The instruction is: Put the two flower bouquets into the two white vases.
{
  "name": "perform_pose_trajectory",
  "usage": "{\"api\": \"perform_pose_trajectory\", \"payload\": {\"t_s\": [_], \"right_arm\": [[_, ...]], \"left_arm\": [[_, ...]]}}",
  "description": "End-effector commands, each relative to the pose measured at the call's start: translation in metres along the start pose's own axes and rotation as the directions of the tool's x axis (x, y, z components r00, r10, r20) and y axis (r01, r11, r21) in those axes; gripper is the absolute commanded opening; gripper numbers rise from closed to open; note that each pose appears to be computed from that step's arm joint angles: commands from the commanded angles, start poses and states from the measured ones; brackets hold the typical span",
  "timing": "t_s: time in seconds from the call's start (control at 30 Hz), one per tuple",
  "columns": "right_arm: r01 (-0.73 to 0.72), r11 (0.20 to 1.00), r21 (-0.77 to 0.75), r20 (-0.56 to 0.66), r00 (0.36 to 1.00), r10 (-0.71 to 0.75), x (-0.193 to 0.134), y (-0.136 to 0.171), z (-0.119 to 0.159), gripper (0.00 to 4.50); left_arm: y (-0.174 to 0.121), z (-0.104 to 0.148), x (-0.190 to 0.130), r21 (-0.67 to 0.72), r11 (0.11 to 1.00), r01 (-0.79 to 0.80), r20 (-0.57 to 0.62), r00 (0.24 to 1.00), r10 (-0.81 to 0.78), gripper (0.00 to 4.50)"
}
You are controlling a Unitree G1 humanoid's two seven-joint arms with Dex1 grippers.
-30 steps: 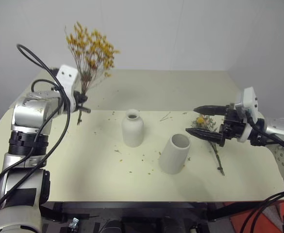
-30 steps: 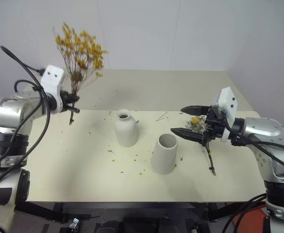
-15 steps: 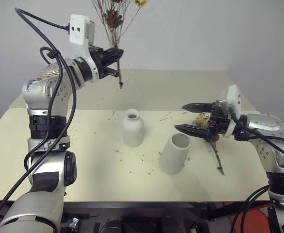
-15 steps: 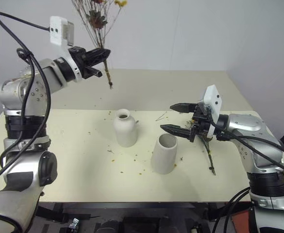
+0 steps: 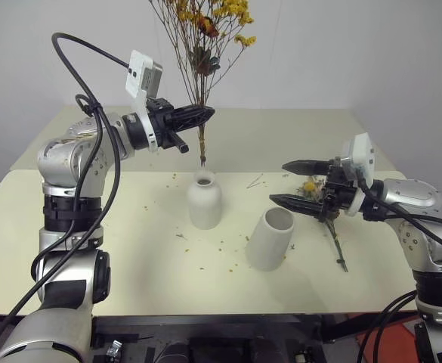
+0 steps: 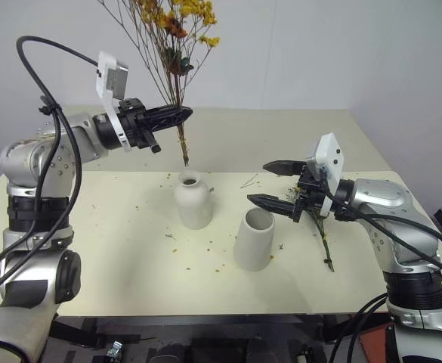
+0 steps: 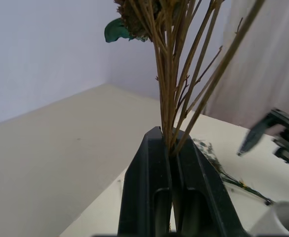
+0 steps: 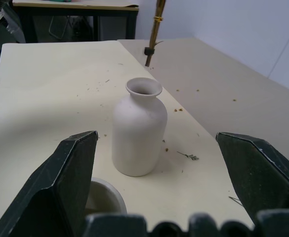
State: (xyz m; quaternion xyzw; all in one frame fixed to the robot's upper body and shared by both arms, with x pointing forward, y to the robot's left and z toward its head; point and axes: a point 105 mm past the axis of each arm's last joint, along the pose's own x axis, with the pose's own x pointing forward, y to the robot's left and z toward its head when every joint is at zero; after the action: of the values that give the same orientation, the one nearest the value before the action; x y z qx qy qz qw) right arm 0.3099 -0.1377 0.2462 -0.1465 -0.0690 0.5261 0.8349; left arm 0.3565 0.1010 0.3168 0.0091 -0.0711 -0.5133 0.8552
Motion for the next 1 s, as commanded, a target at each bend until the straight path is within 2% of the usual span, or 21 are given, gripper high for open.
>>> {"api": "perform_pose_trajectory", "payload": {"t_s": [0.03,0.2,0.77,1.0], "right_arm": [[0.013,0.999,-0.047,0.049,0.999,-0.010,-0.004,0.001,0.015,4.50],[0.008,0.999,-0.046,0.051,0.999,-0.005,-0.004,0.002,0.016,4.50],[0.000,0.999,-0.037,0.059,0.998,0.002,-0.005,0.005,0.016,4.50],[0.004,0.999,-0.037,0.061,0.998,-0.001,-0.005,0.005,0.016,4.50]], "left_arm": [[-0.008,0.010,-0.007,0.078,0.996,0.034,0.046,0.998,-0.038,0.01],[-0.007,-0.008,-0.013,0.120,0.992,0.029,0.024,0.999,-0.032,0.01],[-0.004,-0.028,-0.010,0.077,0.997,0.007,0.067,0.998,-0.012,0.01],[0.010,-0.046,-0.008,0.074,0.994,-0.081,0.046,0.996,0.078,0.01]]}}
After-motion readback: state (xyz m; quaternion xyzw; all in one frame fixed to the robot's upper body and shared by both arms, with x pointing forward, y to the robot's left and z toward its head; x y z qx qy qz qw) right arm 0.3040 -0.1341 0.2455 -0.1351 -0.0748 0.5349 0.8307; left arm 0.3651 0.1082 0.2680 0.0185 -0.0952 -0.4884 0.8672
